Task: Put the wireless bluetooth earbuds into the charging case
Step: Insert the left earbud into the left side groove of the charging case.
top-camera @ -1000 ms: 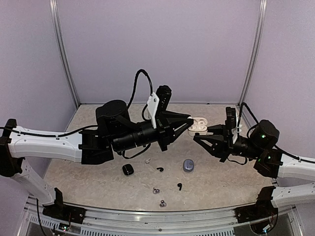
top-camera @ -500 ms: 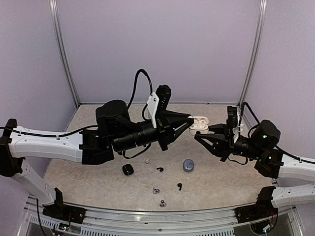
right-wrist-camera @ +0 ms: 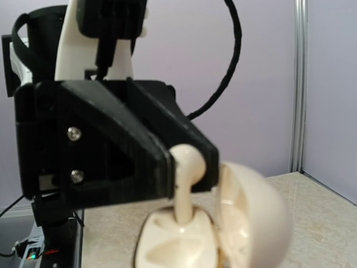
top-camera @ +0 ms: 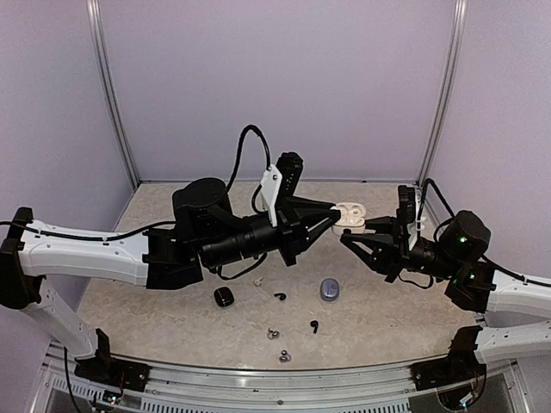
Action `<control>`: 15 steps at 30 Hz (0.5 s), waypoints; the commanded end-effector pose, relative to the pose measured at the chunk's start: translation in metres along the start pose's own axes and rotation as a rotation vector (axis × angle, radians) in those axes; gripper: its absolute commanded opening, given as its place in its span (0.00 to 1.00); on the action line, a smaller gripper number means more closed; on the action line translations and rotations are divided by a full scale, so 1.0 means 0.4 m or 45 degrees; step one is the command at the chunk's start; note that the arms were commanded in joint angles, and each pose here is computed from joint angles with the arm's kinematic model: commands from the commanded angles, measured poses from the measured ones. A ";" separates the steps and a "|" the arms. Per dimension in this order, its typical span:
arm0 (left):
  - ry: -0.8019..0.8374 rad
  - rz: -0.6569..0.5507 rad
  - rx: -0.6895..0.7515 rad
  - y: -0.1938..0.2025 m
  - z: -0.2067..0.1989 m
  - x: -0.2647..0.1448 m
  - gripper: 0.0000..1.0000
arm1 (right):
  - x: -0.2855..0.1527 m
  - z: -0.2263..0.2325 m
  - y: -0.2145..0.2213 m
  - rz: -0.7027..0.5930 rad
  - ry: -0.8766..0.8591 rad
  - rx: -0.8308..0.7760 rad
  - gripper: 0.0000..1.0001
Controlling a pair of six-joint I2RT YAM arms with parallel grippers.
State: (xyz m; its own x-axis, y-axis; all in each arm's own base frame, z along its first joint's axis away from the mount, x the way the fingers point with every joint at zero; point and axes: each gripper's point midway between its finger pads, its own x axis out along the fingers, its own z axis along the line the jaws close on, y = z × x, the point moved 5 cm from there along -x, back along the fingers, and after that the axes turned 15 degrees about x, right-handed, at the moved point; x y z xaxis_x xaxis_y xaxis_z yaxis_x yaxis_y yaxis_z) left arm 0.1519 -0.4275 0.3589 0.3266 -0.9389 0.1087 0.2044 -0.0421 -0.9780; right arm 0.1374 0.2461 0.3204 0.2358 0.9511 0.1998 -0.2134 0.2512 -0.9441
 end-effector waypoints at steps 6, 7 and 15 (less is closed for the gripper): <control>-0.087 0.099 -0.076 0.054 0.031 0.006 0.19 | -0.017 0.027 -0.037 -0.102 -0.040 -0.056 0.01; -0.087 0.104 -0.076 0.058 0.032 0.006 0.19 | -0.018 0.026 -0.036 -0.103 -0.036 -0.056 0.01; -0.041 0.098 -0.061 0.053 0.021 0.006 0.30 | -0.019 0.021 -0.031 -0.095 -0.019 -0.053 0.01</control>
State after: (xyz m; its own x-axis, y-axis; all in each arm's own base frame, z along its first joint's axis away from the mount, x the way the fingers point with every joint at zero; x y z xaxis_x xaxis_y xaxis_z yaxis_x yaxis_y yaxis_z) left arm 0.1575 -0.4281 0.3503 0.3484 -0.9343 0.0756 0.1444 -0.0262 -0.9892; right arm 0.1375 0.2422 0.3174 0.2577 0.9444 0.2043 -0.2065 0.2604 -0.9432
